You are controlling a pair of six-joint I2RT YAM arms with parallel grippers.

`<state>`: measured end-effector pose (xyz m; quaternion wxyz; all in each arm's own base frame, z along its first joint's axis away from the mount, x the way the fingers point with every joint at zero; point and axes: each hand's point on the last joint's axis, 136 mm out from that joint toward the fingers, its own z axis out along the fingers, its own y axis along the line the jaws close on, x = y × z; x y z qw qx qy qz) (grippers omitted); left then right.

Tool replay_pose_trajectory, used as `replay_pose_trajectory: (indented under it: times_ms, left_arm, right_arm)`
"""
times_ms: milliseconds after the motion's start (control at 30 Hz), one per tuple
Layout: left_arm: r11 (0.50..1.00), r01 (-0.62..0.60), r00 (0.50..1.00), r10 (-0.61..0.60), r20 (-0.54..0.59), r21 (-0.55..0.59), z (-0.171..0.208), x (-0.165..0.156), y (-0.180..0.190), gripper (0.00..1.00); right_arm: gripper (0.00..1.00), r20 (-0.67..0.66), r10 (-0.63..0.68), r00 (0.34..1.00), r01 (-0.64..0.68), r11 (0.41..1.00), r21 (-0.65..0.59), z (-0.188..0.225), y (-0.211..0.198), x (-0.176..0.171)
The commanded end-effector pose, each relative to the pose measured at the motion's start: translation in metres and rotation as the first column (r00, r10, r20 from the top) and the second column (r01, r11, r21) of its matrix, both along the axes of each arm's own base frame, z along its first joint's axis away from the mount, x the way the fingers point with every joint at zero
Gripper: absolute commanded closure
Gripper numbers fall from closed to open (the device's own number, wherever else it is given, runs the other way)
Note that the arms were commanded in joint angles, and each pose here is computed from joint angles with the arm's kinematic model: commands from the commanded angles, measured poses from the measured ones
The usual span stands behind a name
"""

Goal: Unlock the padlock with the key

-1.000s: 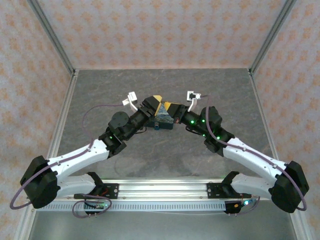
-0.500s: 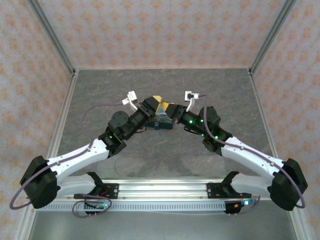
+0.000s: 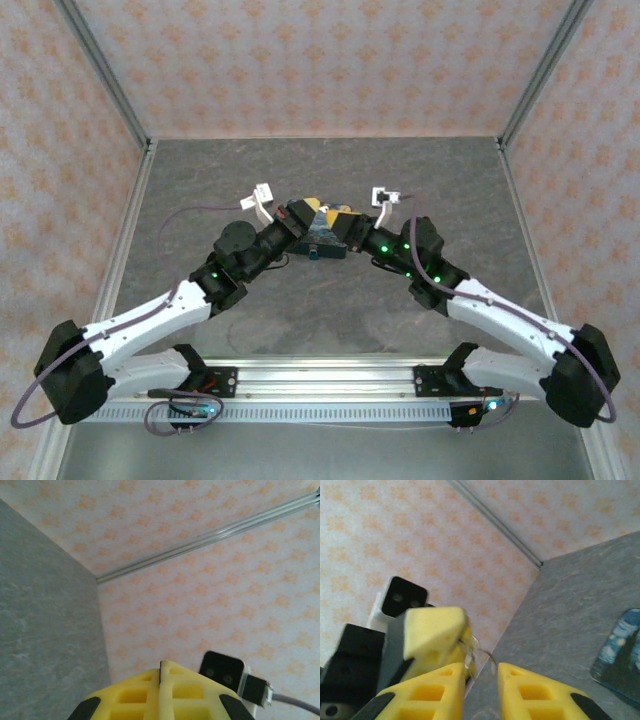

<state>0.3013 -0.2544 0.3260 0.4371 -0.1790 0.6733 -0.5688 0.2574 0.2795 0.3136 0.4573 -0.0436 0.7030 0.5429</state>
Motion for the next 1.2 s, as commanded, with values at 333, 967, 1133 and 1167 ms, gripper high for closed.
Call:
replay_pose_trajectory:
  times_ms: [333, 967, 1133, 1167]
  left_arm:
    - [0.803, 0.107, 0.953, -0.25, 0.169, 0.586, 0.015, -0.032, 0.007, 1.0]
    - [0.773, 0.168, 0.906, -0.365, 0.213, 0.612, 0.026, -0.042, -0.008, 1.0]
    - [0.772, 0.17, 0.904, -0.369, 0.214, 0.612, 0.027, -0.043, -0.008, 1.0]
    - [0.771, 0.173, 0.904, -0.372, 0.212, 0.613, 0.026, -0.043, -0.009, 1.0]
  right_arm:
    - [0.49, 0.03, 0.224, 0.974, -0.222, 0.973, -0.054, 0.017, -0.013, -0.031]
    - [0.55, 0.012, 0.401, 0.916, -0.401, 0.915, 0.039, 0.036, 0.031, -0.044]
    - [0.61, 0.011, 0.386, 0.922, -0.386, 0.922, 0.026, 0.033, 0.029, -0.042]
    - [0.61, 0.011, 0.384, 0.923, -0.384, 0.923, 0.025, 0.032, 0.029, -0.042]
